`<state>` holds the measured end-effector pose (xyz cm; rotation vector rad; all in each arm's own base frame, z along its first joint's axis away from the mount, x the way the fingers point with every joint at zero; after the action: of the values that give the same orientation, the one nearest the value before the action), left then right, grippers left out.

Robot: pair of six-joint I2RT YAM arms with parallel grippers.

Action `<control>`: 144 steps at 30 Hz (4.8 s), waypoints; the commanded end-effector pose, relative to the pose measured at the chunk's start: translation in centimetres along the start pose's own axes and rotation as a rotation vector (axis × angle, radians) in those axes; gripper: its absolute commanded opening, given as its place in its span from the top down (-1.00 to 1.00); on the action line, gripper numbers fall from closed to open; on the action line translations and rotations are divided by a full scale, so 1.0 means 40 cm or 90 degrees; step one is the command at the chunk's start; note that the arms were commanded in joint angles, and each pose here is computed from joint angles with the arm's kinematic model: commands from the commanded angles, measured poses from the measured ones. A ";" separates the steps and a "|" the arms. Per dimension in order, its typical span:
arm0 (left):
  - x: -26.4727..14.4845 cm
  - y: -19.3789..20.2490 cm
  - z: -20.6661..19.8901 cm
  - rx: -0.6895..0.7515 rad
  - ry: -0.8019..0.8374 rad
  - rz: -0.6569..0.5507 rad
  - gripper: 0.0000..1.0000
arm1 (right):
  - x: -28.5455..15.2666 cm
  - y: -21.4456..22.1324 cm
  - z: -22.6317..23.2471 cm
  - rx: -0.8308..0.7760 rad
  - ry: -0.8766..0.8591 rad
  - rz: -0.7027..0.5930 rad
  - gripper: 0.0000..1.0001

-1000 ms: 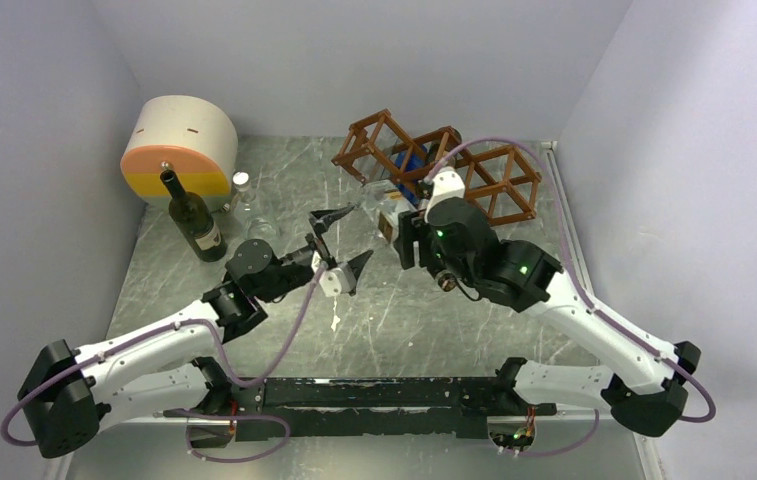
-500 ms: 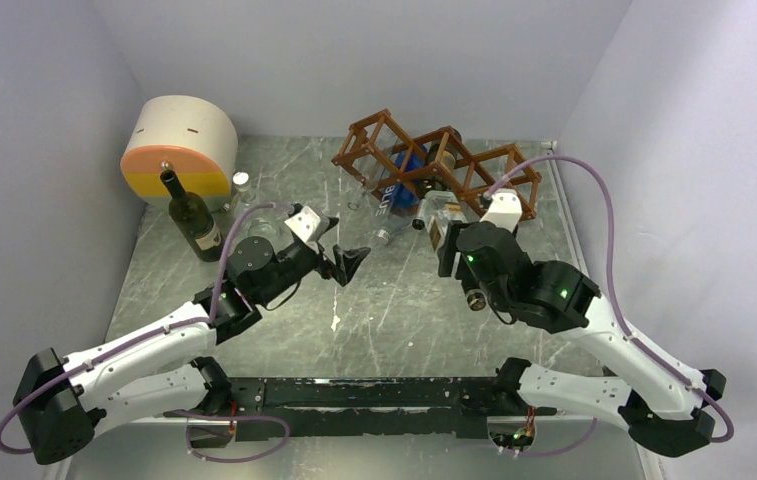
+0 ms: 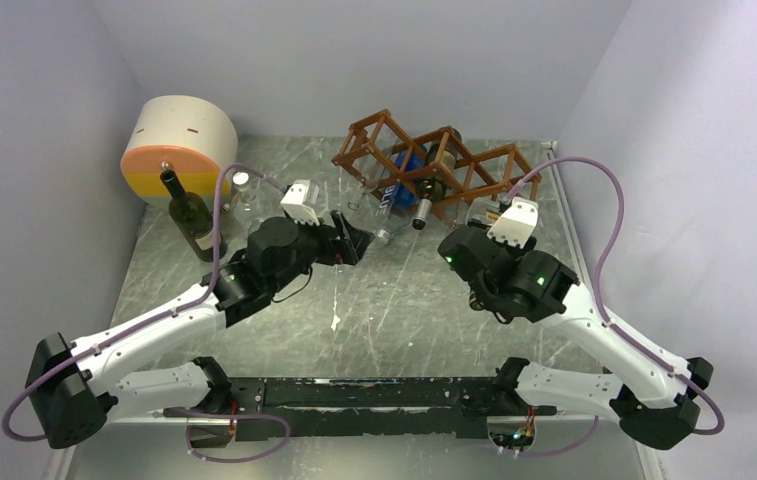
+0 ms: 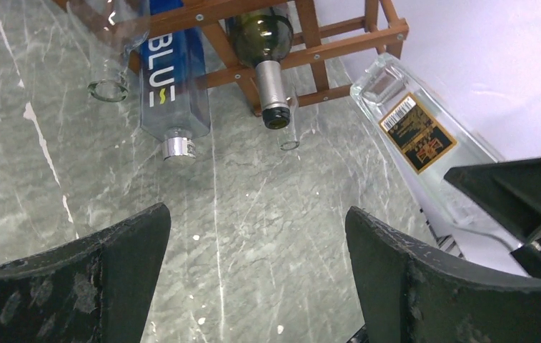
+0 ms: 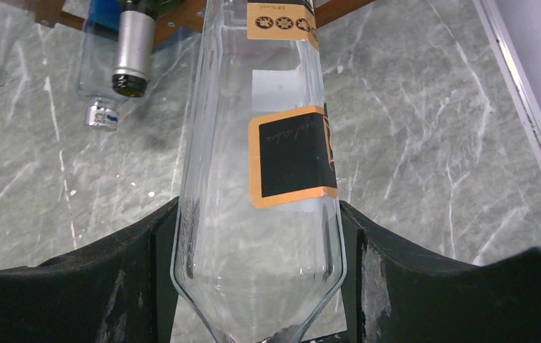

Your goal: Put the wine bottle on the wine rack

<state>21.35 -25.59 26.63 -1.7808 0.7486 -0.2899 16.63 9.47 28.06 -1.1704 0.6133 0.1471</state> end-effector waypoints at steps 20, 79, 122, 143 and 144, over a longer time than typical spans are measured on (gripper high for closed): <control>-0.055 -0.082 -0.046 -0.121 0.015 -0.005 -0.91 | 0.177 -0.071 0.022 0.097 0.018 -0.085 1.00; -0.063 -0.072 -0.011 -0.031 -0.013 -0.021 -0.91 | 0.174 -0.199 -0.004 0.238 -0.189 -0.236 1.00; -0.037 -0.050 -0.017 0.024 -0.002 0.029 -0.91 | 0.151 -0.124 -0.060 0.256 -0.255 -0.291 1.00; -0.044 -0.056 -0.011 0.048 -0.006 0.030 -0.91 | 0.221 -0.154 -0.008 0.174 -0.251 -0.311 1.00; -0.044 -0.054 -0.011 0.050 -0.007 0.031 -0.91 | 0.223 -0.156 -0.008 0.175 -0.250 -0.316 1.00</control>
<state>20.67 -24.32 27.67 -1.6929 0.7663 -0.2269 24.60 3.66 19.92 -1.0800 0.3452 0.0035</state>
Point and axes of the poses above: each gripper's point midway between its finger pads, its own x axis out along the fingers, its own z axis along the line the jaws close on, y = z × x, the point moved 5 cm from there along -x, back along the fingers, and after that the axes turned 12 degrees about x, right-handed, at the moved point
